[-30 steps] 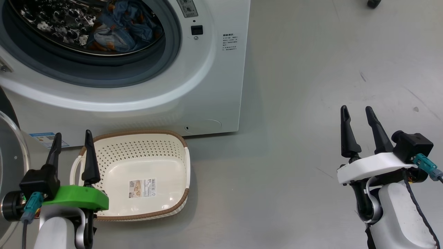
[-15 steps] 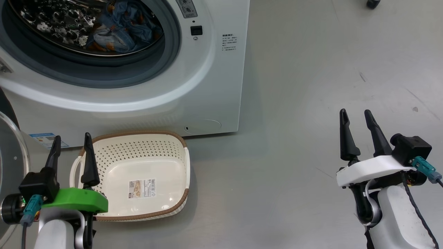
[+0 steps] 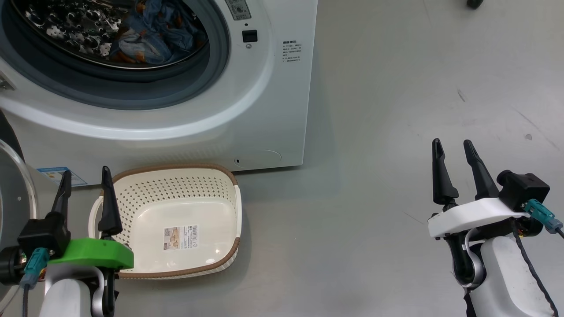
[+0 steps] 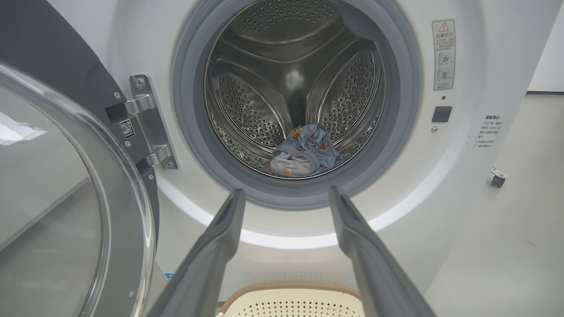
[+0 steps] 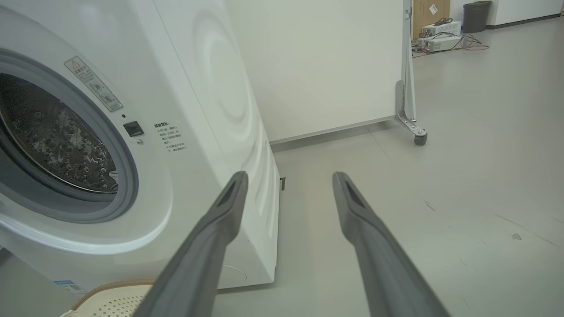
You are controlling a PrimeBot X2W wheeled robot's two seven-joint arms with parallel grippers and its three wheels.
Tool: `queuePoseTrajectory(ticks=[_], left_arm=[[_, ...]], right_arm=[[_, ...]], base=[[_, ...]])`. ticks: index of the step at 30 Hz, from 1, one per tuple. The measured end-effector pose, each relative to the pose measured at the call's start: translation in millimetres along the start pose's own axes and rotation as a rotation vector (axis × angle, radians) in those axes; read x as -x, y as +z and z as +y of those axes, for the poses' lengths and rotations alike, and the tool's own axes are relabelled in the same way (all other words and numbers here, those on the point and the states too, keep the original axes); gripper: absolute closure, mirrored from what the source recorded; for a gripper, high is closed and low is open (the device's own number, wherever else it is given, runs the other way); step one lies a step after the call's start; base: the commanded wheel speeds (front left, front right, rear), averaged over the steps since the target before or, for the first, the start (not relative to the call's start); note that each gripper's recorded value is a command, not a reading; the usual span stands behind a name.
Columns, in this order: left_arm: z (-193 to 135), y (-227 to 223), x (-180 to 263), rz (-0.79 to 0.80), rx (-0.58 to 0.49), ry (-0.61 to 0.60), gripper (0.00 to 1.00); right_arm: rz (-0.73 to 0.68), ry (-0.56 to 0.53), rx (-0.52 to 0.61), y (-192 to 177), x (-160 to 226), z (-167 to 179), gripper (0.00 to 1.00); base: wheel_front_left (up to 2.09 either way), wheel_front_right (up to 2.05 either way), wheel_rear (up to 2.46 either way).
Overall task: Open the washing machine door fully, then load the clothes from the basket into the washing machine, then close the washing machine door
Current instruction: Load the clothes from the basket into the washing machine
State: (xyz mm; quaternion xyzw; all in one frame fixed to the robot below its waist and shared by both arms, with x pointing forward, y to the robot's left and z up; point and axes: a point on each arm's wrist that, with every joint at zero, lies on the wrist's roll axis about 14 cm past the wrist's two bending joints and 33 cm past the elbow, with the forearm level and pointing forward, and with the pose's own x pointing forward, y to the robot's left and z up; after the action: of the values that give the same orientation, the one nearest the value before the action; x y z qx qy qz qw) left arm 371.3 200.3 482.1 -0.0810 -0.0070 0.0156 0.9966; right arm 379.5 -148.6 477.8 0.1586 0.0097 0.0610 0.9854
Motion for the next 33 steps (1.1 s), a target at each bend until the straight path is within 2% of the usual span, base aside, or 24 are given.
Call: queuePoseTrajectory(ticks=[33], left_arm=[[2,9,-2,-0.027,-0.028,0.009,0.0]], right_arm=[[0.012,0.001,-0.013,-5,-5,1,0.0]], base=[[-0.96,0.96,0.0]])
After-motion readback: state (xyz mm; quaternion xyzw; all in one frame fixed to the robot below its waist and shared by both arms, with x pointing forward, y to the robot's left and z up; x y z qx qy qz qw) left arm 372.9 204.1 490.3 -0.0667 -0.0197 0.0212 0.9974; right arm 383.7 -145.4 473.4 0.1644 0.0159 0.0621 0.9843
